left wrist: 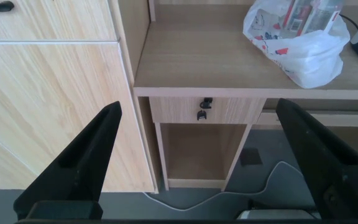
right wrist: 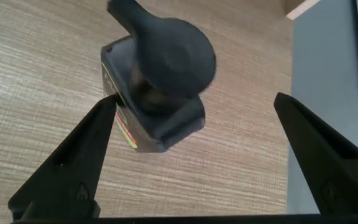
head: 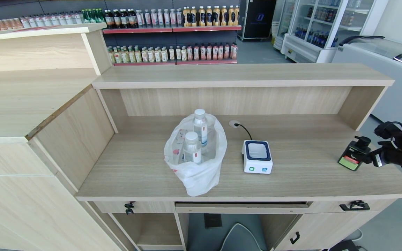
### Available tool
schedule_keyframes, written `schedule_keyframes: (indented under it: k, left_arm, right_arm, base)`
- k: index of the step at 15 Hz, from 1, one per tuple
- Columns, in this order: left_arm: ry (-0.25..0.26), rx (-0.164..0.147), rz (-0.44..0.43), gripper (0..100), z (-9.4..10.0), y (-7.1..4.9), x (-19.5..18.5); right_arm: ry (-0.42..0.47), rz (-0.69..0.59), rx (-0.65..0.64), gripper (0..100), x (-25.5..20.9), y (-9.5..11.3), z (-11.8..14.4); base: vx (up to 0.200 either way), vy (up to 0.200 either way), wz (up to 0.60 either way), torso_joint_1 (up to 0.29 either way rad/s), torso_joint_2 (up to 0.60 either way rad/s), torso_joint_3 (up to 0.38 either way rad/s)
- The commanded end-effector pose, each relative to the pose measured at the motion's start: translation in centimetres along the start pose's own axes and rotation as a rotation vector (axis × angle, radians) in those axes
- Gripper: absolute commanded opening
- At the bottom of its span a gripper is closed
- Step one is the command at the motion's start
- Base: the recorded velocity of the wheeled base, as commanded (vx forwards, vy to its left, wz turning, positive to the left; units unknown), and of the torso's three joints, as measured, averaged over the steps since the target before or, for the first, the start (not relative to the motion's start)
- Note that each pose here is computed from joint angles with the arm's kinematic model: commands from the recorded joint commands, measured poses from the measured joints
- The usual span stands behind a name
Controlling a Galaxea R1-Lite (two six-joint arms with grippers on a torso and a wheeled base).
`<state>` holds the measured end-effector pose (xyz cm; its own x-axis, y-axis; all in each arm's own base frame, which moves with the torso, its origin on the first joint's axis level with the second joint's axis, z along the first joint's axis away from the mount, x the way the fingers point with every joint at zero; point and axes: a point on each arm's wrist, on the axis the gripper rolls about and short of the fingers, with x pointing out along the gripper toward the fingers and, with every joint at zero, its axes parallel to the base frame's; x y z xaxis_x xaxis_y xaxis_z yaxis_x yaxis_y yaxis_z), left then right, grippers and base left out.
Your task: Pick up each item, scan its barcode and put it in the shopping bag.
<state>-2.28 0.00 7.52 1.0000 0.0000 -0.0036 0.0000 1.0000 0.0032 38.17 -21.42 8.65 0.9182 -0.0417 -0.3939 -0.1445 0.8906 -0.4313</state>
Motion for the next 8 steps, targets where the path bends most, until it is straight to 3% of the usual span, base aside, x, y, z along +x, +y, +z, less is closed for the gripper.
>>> schedule_keyframes:
  k: [1,6,7,8]
  left_arm:
    - [-0.001,0.0,0.0,100,0.0,0.0,0.0]
    - [-0.001,0.0,0.0,100,0.0,0.0,0.0]
    - [-0.001,0.0,0.0,100,0.0,0.0,0.0]
    - [-0.001,0.0,0.0,100,0.0,0.0,0.0]
  right_arm:
    - [-0.001,0.023,-0.003,100,0.1,0.9,0.3]
    - [0.016,0.06,-0.032,100,0.4,2.3,-0.2]
    - [0.018,0.061,-0.037,0,0.4,2.3,-0.3]
    - [0.021,0.066,-0.044,0,0.7,2.4,-0.5]
  base:
    - [0.0,0.0,0.0,0.0,0.0,0.0]
    - [0.0,0.0,0.0,0.0,0.0,0.0]
    - [0.0,0.0,0.0,0.0,0.0,0.0]
    - [0.0,0.0,0.0,0.0,0.0,0.0]
